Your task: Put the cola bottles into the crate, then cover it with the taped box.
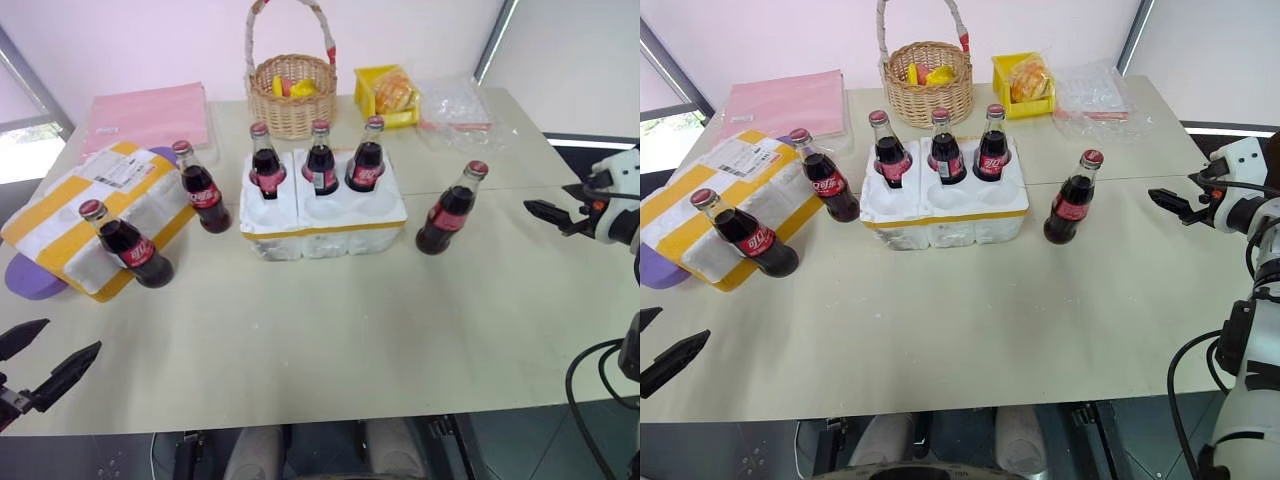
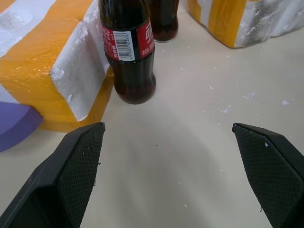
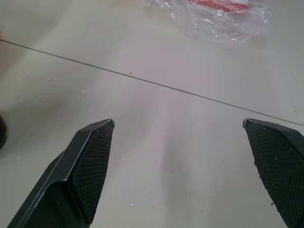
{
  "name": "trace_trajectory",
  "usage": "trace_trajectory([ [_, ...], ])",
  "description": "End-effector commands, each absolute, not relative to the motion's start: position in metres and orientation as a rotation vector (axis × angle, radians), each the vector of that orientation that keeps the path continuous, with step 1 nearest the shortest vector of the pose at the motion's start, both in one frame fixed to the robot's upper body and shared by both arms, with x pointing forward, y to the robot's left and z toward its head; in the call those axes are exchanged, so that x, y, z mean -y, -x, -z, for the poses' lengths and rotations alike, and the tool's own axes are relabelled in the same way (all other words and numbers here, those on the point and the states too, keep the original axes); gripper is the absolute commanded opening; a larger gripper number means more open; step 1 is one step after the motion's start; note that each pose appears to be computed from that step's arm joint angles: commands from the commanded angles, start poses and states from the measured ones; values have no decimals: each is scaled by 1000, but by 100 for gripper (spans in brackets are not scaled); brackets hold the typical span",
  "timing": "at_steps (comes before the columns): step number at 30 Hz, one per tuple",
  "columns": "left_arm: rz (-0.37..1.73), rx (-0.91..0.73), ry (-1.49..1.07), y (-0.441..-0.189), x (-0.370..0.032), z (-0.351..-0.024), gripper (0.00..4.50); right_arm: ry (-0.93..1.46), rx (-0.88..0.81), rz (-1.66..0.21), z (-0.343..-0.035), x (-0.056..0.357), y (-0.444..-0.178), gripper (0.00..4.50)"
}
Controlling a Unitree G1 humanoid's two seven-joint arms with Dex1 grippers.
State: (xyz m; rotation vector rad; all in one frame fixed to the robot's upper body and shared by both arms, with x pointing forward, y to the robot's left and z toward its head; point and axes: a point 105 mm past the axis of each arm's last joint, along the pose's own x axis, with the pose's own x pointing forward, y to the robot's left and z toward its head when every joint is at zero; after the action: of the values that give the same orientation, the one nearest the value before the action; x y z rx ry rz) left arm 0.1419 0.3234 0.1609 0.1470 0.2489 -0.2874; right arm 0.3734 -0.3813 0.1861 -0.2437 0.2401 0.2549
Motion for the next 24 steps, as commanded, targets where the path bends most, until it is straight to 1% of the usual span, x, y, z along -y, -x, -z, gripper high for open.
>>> trace_trajectory([
  [1, 268, -261, -213, -143, -325, -159, 450, 263, -175, -250, -206, 381, -376, 444],
  [3, 224, -251, -196, -147, -332, -160, 450, 262, -173, -250, -207, 381, -376, 444],
  [11, 232, -247, -175, -149, -332, -162, 450, 257, -175, -255, -205, 381, -376, 444],
  [15, 255, -244, -130, -148, -330, -162, 450, 231, -179, -264, -203, 380, -375, 444],
  [18, 254, -231, -151, -151, -331, -165, 450, 204, -175, -282, -205, 380, -373, 444],
  [21, 274, -214, -141, -154, -328, -170, 450, 247, -192, -276, -203, 383, -370, 444],
  [24, 315, -195, -125, -155, -321, -176, 450, 255, -177, -262, -211, 386, -369, 444],
])
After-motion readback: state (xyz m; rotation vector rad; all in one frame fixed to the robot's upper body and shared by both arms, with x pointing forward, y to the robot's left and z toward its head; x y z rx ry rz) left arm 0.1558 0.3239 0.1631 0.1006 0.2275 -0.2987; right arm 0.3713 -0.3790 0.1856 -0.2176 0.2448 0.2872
